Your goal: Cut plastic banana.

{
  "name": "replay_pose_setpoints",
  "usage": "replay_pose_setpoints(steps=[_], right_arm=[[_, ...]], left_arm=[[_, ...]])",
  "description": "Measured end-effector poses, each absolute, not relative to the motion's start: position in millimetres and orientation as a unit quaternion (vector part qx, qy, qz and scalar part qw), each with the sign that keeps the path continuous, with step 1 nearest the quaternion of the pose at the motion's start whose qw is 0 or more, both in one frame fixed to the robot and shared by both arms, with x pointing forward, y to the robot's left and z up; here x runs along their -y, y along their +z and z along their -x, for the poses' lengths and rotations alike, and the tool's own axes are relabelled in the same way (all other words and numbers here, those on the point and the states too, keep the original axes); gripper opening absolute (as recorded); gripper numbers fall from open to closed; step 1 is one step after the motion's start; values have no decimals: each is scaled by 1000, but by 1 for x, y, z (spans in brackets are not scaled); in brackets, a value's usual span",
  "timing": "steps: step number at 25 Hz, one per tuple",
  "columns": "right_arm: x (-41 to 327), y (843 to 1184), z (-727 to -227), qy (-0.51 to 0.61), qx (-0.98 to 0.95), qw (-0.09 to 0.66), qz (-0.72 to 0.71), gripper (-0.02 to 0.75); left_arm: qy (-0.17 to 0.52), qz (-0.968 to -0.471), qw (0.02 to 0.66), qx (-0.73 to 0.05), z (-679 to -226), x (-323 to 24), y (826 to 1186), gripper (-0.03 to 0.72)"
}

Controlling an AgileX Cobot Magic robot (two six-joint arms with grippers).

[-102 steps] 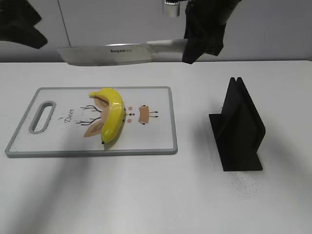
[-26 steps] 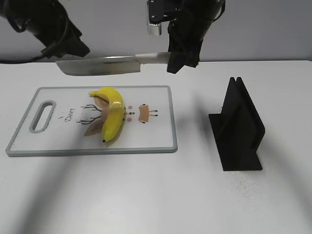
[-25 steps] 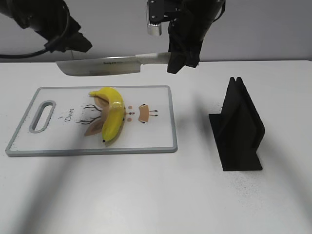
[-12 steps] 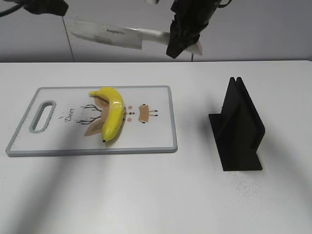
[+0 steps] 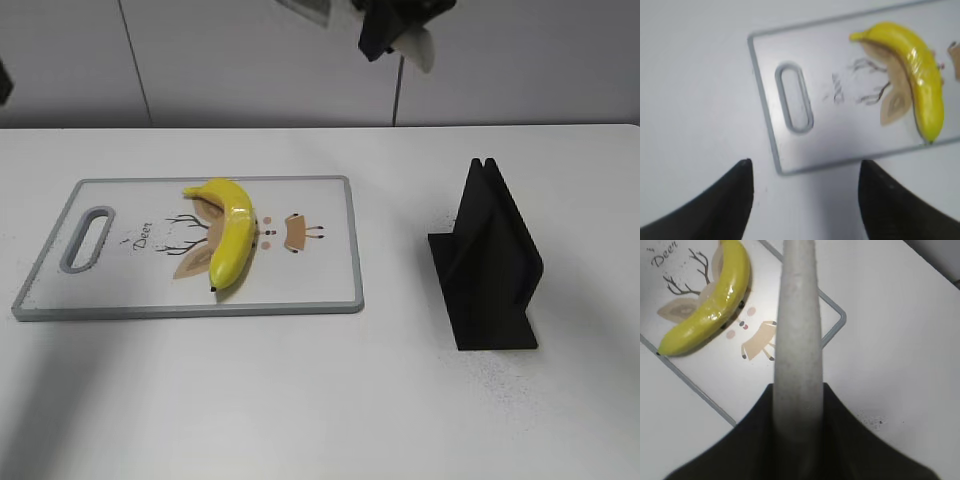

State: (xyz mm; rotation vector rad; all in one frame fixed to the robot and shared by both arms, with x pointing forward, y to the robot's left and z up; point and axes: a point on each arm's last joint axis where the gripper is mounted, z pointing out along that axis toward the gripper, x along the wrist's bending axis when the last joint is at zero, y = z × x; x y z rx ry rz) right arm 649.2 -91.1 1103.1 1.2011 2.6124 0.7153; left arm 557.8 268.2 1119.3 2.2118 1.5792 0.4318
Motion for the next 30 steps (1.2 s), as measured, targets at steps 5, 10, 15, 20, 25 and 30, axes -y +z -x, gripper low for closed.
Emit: replay_pose_setpoints(steps=[5, 10, 15, 20, 25, 30], right_arm=[[98, 1136, -631, 275, -834, 82, -471, 162], [110, 1147, -604, 272, -817, 62, -505, 162], [126, 1138, -571, 241, -820, 40, -518, 162], [144, 1128, -532, 220, -821, 30, -526, 161], [159, 1114, -503, 232, -803, 36, -547, 161], [172, 1091, -477, 237, -785, 36, -572, 161]], left_arm=[[112, -773, 139, -609, -542, -289, 1115, 611], [111, -766, 137, -618, -510, -293, 1117, 592], [111, -766, 138, -618, -467, -293, 1113, 591], [129, -762, 153, -615, -421, -294, 1113, 589], [163, -755, 181, -609, -374, -294, 1114, 589], [196, -744, 209, -603, -332, -294, 1106, 589]])
